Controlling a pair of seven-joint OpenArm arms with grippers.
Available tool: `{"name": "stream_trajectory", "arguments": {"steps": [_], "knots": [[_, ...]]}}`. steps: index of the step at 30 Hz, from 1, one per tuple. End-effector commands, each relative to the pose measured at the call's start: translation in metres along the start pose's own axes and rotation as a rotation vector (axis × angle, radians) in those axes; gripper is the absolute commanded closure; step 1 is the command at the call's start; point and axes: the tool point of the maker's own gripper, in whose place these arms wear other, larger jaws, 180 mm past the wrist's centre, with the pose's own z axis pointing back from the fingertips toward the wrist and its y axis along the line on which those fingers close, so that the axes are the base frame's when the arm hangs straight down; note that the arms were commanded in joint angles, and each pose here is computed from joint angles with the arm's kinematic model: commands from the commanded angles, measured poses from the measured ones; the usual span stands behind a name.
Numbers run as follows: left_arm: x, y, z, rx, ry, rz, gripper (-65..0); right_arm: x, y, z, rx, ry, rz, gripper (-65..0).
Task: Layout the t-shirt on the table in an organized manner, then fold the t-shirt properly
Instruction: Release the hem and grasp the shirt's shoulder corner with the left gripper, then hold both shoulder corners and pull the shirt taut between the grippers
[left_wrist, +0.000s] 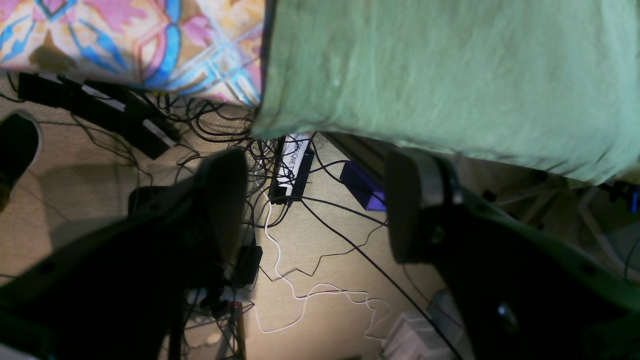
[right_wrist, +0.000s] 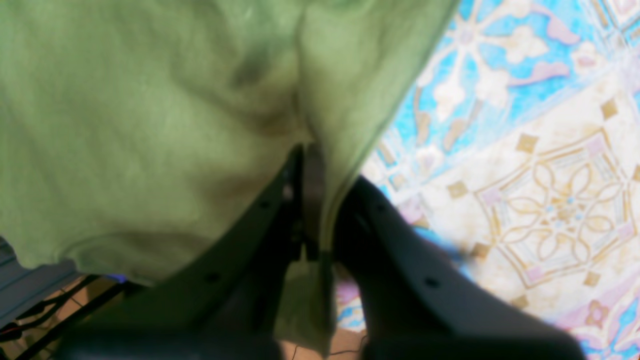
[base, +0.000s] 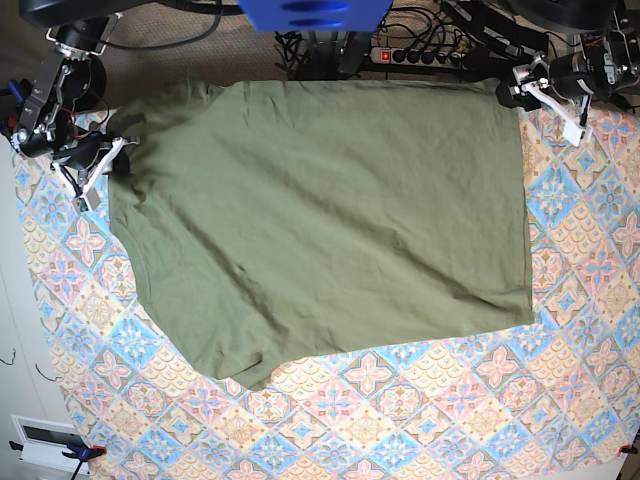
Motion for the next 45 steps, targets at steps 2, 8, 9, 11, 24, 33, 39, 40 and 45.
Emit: {"name": "stream_trajectory", "arguments": {"steps": [2, 8, 9, 11, 24, 33, 39, 40, 45], "knots": [[0.014, 0.002, 0.005, 0.025, -0.033, -0.033, -42.4, 0.013, -0.007, 0.008, -0.016, -0.037, 0.019, -0.7], [0.034, -0.004, -0.003, 0.043, -0.089, -0.044, -42.4, 0.013, -0.007, 0.008, -0.016, -0.037, 0.019, -0.7], [0.034, -0.003, -0.005, 0.054, -0.091, -0.041, -42.4, 0.013, -0.007, 0.008, -0.016, -0.037, 0.019, -0.7], [0.035, 0.000, -0.007, 0.078, -0.097, -0.042, -42.5, 0.013, -0.007, 0.008, -0.016, -0.037, 0.019, -0.7], [0.013, 0.020, -0.038, 0.135, 0.021, -0.015, -42.7, 0.013, -0.007, 0.008, -0.016, -0.037, 0.019, -0.7], [0.001, -0.006, -0.059, 0.073, 0.088, -0.081, -35.4, 0.013, -0.007, 0.008, -0.016, -0.037, 0.019, -0.7], [-0.006, -0.017, -0.061, 0.005, 0.120, -0.273, -19.0, 0.013, -0.007, 0.008, -0.016, -0.037, 0.019, -0.7], [-0.007, -0.018, -0.061, -0.003, 0.122, -0.300, -17.8, 0.013, -0.007, 0.008, -0.016, -0.037, 0.019, -0.7], [-0.005, -0.009, -0.054, 0.016, 0.129, -0.336, 0.0, 0.013, -0.007, 0.008, -0.016, -0.037, 0.019, -0.7]]}}
